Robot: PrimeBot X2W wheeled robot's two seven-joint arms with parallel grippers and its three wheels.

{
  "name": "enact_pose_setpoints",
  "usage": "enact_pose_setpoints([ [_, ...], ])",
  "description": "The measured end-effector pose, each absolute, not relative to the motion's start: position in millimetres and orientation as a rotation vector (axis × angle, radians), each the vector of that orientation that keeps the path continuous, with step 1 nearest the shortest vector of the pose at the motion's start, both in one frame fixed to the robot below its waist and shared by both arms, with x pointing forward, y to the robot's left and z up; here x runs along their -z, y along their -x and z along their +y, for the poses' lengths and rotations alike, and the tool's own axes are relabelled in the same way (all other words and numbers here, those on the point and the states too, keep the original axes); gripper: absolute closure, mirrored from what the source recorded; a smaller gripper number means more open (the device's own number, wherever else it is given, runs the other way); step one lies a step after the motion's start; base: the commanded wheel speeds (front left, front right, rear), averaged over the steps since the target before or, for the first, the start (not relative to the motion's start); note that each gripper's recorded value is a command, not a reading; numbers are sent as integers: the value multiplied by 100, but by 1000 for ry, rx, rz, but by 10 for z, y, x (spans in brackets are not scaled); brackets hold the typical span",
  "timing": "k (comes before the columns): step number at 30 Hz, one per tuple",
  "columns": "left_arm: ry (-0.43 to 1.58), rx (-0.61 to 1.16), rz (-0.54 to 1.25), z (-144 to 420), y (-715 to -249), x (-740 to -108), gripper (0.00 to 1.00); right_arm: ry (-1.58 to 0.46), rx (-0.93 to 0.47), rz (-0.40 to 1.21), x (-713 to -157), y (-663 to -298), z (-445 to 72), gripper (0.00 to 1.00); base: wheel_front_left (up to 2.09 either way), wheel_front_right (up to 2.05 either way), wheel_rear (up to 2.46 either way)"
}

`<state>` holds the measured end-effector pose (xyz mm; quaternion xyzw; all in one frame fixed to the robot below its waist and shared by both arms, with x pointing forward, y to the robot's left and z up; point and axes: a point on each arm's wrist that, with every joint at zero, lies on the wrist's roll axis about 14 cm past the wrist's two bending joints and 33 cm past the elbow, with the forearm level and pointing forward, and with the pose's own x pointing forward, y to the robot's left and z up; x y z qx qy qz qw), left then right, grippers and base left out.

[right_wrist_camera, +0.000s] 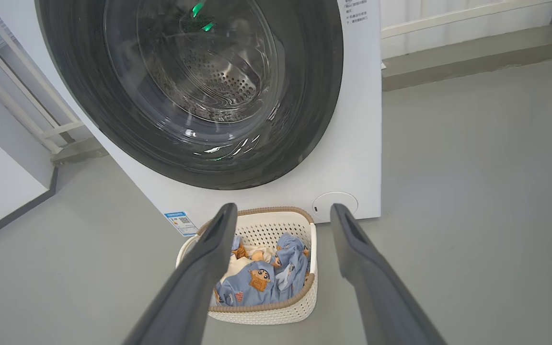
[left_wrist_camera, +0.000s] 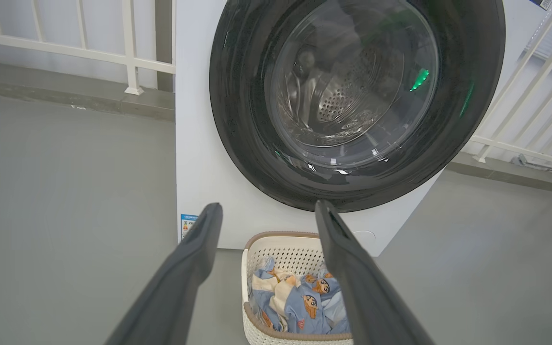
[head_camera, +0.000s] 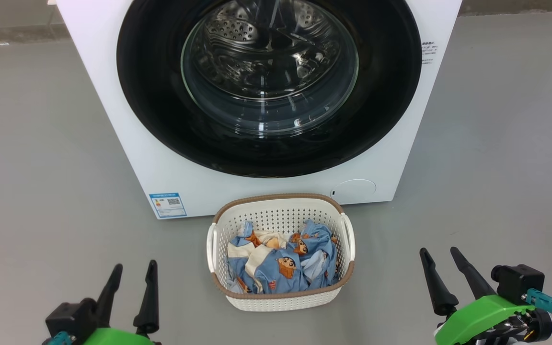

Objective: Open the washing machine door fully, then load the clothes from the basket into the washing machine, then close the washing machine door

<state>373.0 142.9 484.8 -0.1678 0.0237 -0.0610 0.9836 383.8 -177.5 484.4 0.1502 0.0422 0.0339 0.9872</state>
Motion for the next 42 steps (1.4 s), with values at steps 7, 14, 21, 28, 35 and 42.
enact_pose_setpoints([
  [7, 269, 128, 36, 1416, -3743, -4850, 0, -231, -87, 77, -4863, -3848, -1739, 0, 0, 0, 0],
  [14, 201, 141, 18, 1392, -3739, -4862, 0, -158, -108, 54, -4928, -3890, -1696, 0, 0, 0, 0],
  [21, 126, 155, 10, 1360, -3735, -4852, 0, -83, -125, 43, -4946, -3900, -1666, 0, 0, 0, 0],
  [28, 88, 164, -6, 1334, -3770, -4888, 0, -47, -136, 36, -4954, -3899, -1641, 0, 0, 0, 0],
  [35, 89, 161, 3, 1339, -3764, -4859, 0, -52, -136, 36, -4952, -3901, -1637, 0, 0, 0, 0],
  [42, 87, 155, 7, 1343, -3766, -4846, 0, -59, -134, 37, -4950, -3901, -1639, 0, 0, 0, 0],
])
